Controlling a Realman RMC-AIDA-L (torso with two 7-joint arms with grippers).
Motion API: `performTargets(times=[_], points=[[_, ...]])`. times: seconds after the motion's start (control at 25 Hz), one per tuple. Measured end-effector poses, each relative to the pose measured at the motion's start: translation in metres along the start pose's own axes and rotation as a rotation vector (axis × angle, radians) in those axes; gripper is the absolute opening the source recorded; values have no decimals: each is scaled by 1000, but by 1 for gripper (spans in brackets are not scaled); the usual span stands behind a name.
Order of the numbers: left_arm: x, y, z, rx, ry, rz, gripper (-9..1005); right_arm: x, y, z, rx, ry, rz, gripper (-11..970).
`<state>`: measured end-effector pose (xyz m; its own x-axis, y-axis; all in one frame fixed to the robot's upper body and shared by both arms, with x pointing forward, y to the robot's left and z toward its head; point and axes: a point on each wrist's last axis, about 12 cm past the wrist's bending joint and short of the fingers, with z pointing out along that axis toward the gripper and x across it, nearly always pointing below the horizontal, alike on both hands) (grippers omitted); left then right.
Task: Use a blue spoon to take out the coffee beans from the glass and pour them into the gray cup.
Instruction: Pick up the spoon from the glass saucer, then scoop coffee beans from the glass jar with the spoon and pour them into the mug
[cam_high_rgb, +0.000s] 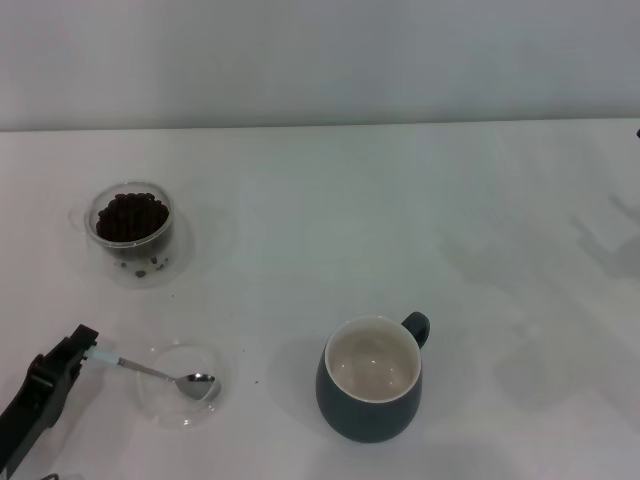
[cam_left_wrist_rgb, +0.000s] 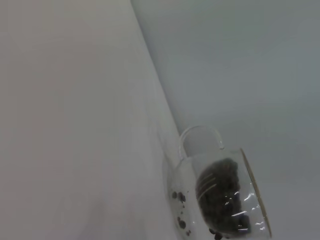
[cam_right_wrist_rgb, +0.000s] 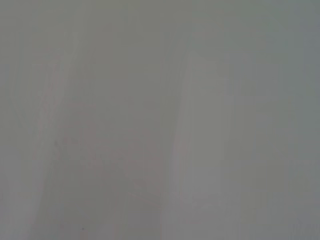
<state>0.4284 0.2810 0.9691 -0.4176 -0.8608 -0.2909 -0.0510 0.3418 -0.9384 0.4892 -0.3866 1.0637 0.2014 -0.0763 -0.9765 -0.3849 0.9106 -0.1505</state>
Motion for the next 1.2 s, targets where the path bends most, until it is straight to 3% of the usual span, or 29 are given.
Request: performTargets(times=[0.56,0.72,0.96,1.2], points=[[-23,-7,-16,116,-62,75,126,-1,1,2,-8,-7,1,705],[-40,-12,-21,158,-88,118,126,-1,2,3,-13,-9,1,705],[-84,-31,-19,247,-84,210,126,-1,3,4,-18,-12,1,704],[-118,-43,-13,267,-85,280,126,-1,6,11,-25,-18,-3,705]])
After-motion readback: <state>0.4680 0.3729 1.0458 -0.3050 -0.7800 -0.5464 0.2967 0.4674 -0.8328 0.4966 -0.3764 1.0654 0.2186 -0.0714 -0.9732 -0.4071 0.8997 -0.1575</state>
